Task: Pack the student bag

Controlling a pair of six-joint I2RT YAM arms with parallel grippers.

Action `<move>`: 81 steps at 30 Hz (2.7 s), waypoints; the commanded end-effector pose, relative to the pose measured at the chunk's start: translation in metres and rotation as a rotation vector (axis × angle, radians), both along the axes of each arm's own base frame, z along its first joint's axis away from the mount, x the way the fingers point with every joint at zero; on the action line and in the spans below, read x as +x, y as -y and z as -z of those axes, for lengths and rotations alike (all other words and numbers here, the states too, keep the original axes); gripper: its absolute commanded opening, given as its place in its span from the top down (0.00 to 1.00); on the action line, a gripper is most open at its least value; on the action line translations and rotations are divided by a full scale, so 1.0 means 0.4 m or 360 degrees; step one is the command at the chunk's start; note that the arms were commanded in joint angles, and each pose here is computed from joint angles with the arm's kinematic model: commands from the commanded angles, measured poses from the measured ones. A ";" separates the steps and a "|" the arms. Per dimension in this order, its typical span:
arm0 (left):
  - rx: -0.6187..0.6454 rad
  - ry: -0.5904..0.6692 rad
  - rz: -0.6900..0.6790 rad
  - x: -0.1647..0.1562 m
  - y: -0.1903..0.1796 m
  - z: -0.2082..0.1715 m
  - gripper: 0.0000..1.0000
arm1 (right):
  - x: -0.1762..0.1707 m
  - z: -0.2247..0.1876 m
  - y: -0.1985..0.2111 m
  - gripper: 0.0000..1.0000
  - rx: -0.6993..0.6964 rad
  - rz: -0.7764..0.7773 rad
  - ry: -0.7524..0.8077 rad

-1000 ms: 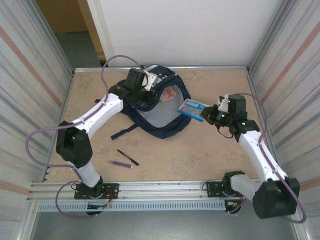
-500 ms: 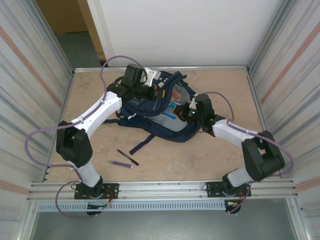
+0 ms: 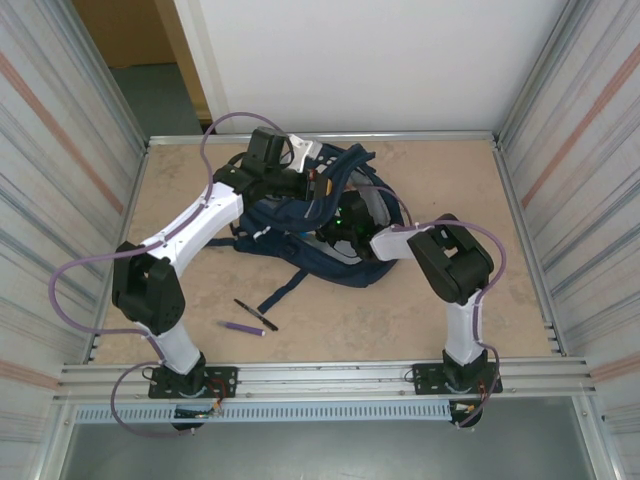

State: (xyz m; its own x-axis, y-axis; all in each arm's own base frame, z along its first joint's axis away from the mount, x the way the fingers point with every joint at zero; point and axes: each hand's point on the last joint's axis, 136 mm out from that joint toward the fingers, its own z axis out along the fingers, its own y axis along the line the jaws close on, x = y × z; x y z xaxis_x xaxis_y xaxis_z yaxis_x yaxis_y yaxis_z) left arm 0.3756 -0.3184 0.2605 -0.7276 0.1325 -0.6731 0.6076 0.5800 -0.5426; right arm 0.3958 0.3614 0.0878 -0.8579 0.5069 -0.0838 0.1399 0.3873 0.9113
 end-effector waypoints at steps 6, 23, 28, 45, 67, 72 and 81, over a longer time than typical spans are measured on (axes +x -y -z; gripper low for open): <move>-0.0176 0.0245 0.0090 0.003 0.026 -0.138 1.00 | -0.027 -0.024 0.049 0.56 -0.0128 0.0006 0.0016; -0.0213 0.0183 0.0131 -0.014 0.032 -0.111 1.00 | -0.018 -0.031 0.033 1.00 -0.0206 -0.0098 0.0205; -0.0229 0.0183 0.0132 -0.018 0.032 -0.117 1.00 | 0.026 -0.036 -0.008 1.00 -0.0111 -0.0126 0.0238; -0.0023 0.0148 -0.0136 0.003 -0.017 0.012 0.72 | -0.153 -0.081 0.380 0.77 -0.0747 0.0079 0.0382; 0.0412 -0.0561 -0.0714 -0.052 -0.286 0.349 0.49 | -0.205 -0.220 0.434 0.46 -0.1155 -0.0144 0.0758; 0.0548 -0.0738 -0.0751 -0.046 -0.296 0.420 0.47 | -0.207 -0.200 0.374 0.45 -0.1124 -0.0249 0.0746; 0.0516 -0.0856 -0.0767 0.013 -0.263 0.481 0.59 | -0.232 -0.174 0.278 0.45 -0.1094 -0.0415 0.0779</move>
